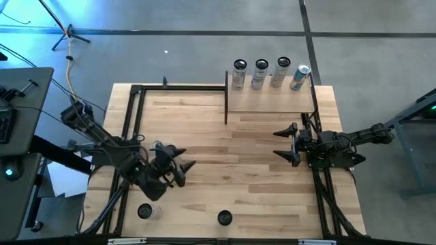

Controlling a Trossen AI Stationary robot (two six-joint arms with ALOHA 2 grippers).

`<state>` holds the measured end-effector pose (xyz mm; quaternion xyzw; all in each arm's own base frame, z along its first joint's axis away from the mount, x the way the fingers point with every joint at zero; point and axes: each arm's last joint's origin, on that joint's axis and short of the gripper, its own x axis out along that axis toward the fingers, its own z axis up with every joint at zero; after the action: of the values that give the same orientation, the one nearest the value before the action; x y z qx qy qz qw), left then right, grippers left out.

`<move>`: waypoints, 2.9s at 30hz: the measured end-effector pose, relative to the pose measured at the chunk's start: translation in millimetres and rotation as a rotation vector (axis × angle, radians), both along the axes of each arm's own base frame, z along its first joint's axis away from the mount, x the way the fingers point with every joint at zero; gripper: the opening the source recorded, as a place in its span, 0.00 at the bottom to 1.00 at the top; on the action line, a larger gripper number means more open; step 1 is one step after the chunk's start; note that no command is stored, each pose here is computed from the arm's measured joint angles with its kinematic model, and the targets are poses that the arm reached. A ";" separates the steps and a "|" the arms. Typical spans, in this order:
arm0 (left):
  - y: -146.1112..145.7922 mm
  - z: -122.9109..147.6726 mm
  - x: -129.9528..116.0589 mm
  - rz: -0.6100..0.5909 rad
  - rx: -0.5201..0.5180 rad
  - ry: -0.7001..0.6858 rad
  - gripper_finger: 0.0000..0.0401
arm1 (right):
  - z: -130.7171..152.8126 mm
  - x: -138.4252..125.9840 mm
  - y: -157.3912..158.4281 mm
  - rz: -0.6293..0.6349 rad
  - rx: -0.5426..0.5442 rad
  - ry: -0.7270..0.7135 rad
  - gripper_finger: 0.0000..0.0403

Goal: Place canned beverage on shelf
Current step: Move the blue soda can to the center of the table

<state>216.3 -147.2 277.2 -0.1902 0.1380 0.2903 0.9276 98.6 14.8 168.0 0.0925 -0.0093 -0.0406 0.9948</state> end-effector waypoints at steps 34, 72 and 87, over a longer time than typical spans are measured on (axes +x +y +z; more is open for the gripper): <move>64.6 27.9 -97.1 0.165 -0.632 0.335 0.72 | 0.0 0.0 -0.1 -0.004 0.000 0.000 0.97; 153.1 -2.4 -40.7 0.184 -0.747 0.848 0.72 | 0.0 0.0 0.0 -0.001 0.000 0.000 0.97; 152.1 -6.3 -39.0 0.215 -0.790 0.894 0.72 | 0.0 0.0 -0.2 -0.006 0.000 0.000 0.97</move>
<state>177.4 4.9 270.9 -0.3929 0.5916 0.3610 0.6044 98.6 14.7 168.0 0.0924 -0.0094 -0.0434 0.9947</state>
